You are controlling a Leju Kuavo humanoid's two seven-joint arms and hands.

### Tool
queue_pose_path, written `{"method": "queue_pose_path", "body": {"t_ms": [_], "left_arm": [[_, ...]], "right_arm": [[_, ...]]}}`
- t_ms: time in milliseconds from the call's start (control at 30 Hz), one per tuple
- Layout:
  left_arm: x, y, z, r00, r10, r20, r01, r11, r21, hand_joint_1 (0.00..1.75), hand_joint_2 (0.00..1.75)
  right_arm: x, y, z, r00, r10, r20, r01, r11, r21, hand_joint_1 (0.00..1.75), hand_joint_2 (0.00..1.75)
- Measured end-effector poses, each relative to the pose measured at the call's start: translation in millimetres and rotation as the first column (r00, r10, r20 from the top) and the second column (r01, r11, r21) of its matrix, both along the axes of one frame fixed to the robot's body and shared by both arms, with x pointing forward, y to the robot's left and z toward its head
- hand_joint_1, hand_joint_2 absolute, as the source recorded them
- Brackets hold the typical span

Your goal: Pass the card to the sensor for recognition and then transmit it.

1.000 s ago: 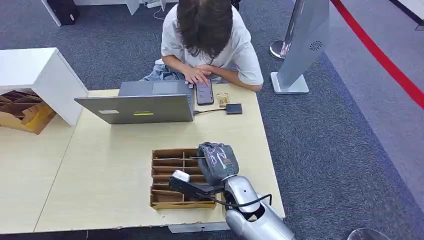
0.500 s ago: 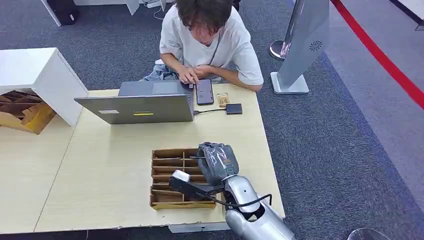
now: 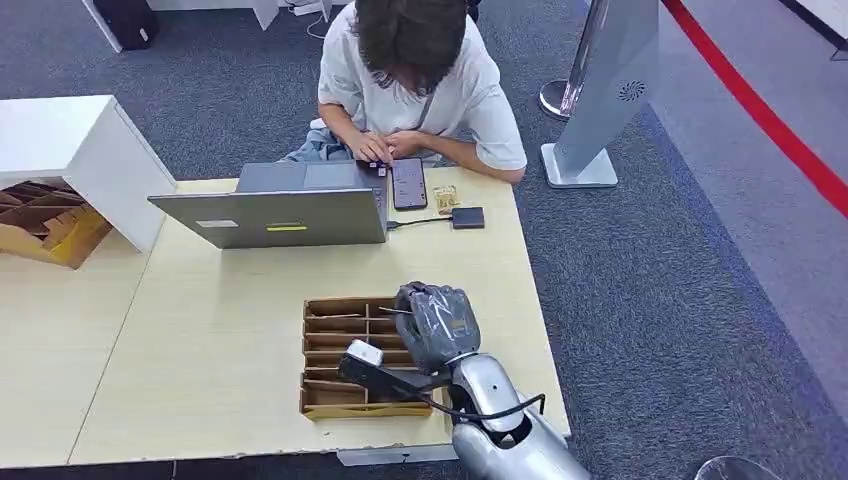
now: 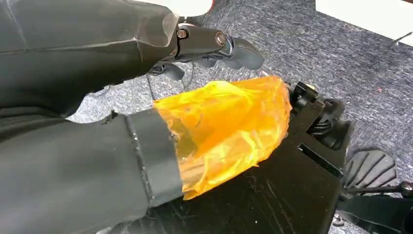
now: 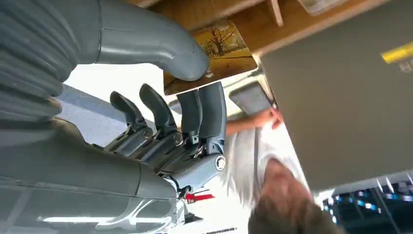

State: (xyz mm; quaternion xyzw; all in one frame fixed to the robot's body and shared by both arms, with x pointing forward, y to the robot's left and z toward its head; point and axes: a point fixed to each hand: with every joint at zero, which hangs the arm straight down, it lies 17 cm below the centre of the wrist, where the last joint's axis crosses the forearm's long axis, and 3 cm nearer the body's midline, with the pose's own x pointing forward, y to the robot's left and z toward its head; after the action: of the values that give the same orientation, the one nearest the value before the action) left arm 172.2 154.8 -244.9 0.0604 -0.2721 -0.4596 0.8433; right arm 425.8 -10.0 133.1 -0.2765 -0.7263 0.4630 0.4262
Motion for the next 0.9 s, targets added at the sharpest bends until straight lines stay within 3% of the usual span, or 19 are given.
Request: {"method": "queue_pose_path", "body": {"t_ms": [433, 900], "left_arm": [[-5.3, 6.7, -2.1, 0.998, 0.056, 0.003, -0.056, 0.998, 0.000, 0.00, 0.00], [-5.7, 11.3, -2.5, 0.995, 0.097, 0.006, -0.097, 0.995, -0.004, 0.00, 0.00]], "right_arm": [[-25.2, -15.3, 90.7, 0.980, 0.001, 0.201, -0.046, 0.975, 0.218, 1.75, 1.75], [-57.4, -35.8, 158.3, 0.928, -0.021, 0.373, -0.115, 0.934, 0.339, 1.75, 1.75]]}}
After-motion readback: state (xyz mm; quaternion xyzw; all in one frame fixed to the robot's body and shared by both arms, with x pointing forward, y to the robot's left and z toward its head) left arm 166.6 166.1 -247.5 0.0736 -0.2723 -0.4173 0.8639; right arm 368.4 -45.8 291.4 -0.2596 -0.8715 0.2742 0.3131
